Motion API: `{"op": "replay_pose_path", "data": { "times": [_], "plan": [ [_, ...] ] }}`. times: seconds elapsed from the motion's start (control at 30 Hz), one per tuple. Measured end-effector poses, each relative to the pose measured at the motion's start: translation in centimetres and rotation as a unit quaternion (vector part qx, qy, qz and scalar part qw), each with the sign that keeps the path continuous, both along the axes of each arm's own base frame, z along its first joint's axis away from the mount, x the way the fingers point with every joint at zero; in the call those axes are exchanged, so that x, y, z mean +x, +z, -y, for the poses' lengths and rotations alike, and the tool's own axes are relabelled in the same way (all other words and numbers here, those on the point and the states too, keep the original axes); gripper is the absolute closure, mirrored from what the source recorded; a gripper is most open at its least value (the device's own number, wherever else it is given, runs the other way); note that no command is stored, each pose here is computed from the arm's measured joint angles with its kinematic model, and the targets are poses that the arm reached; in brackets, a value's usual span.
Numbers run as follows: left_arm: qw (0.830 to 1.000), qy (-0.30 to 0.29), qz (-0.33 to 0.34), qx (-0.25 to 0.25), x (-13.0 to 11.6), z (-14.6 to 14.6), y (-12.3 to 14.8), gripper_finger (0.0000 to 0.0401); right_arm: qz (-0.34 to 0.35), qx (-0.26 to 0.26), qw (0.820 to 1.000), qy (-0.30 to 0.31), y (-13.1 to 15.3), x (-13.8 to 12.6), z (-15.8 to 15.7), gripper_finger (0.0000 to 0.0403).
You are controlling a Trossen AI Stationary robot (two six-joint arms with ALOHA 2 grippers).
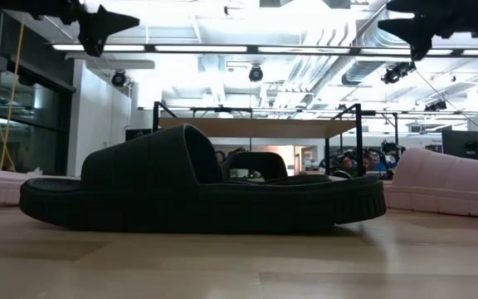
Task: Pick and place slides into the shelf
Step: Put the bottom black slide on the shelf
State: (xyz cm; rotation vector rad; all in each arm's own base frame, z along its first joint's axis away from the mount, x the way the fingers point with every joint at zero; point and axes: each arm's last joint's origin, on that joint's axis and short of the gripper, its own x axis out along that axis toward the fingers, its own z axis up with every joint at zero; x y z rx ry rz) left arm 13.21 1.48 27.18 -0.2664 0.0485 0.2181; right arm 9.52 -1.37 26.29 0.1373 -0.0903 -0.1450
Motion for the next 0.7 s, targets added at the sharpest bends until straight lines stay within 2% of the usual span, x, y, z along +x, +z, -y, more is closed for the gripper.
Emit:
{"op": "replay_pose_path", "data": {
  "times": [0.37,0.57,0.7],
  "plan": [
    [1.000,-0.001,0.002,-0.014,0.0,0.0,0.2,0.0176,-0.085,-0.050,0.995,-0.002,2.3,4.2,-2.0,0.0222],
    [1.000,0.000,-0.010,-0.015,0.0,0.0,0.0,0.0176,-0.132,-0.106,0.985,-0.015,3.4,7.0,-4.4,0.0222],
    [1.000,0.000,-0.010,-0.015,0.0,0.0,0.0,0.0176,-0.169,-0.160,0.972,-0.037,3.9,8.7,-6.3,0.0222]
  ]
}}
